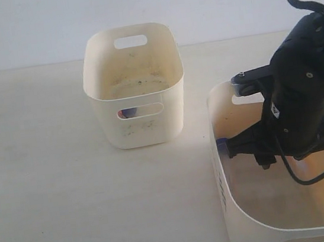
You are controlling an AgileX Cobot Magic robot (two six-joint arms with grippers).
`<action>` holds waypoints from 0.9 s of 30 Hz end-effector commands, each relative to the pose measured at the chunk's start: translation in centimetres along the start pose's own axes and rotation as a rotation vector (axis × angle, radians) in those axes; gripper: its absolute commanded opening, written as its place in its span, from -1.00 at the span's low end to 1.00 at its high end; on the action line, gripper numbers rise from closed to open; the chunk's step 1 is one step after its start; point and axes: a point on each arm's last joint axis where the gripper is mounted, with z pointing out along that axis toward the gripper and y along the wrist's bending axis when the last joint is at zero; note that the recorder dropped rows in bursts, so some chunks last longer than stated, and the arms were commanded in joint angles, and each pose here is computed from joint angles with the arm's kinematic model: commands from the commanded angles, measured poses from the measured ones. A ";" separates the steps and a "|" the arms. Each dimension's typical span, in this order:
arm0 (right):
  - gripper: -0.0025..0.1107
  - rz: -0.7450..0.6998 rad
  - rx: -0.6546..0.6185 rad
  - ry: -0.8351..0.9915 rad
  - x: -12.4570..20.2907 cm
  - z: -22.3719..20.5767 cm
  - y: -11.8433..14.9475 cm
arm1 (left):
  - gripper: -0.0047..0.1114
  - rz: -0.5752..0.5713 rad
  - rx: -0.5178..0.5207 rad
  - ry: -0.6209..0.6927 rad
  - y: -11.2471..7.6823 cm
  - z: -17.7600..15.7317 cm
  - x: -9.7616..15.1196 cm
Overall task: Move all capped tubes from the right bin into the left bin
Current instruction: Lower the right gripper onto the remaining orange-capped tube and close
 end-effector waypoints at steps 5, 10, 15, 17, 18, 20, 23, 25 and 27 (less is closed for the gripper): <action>0.36 -0.029 0.040 0.018 0.1 0.5 -0.4 | -0.85 -0.007 0.008 -0.005 0.0 0.0 -0.1; 0.29 -0.038 0.058 0.056 0.2 1.7 -0.2 | -0.85 -0.007 0.008 -0.005 0.0 0.0 -0.1; 0.28 -0.051 0.085 0.065 0.2 2.3 -0.2 | -0.85 -0.007 0.008 -0.005 0.0 0.0 -0.1; 0.28 -0.055 0.111 0.062 0.1 2.2 -0.5 | -0.85 -0.007 0.008 -0.005 0.0 0.0 -0.1; 0.28 -0.066 0.127 0.062 0.1 2.2 -0.6 | -0.85 -0.007 0.008 -0.005 0.0 0.0 -0.1; 0.28 -0.061 0.152 0.065 0.2 2.2 -0.8 | -0.85 -0.007 0.008 -0.005 0.0 0.0 -0.1; 0.28 -0.041 0.172 0.072 0.2 2.1 -1.0 | -0.85 -0.007 0.008 -0.005 0.0 0.0 -0.1; 0.28 -0.033 0.172 0.071 0.2 2.1 -1.0 | -0.85 -0.007 0.008 -0.005 0.0 0.0 -0.1; 0.28 -0.009 0.175 0.073 0.3 2.1 -1.0 | -0.85 -0.007 0.008 -0.005 0.0 0.0 -0.1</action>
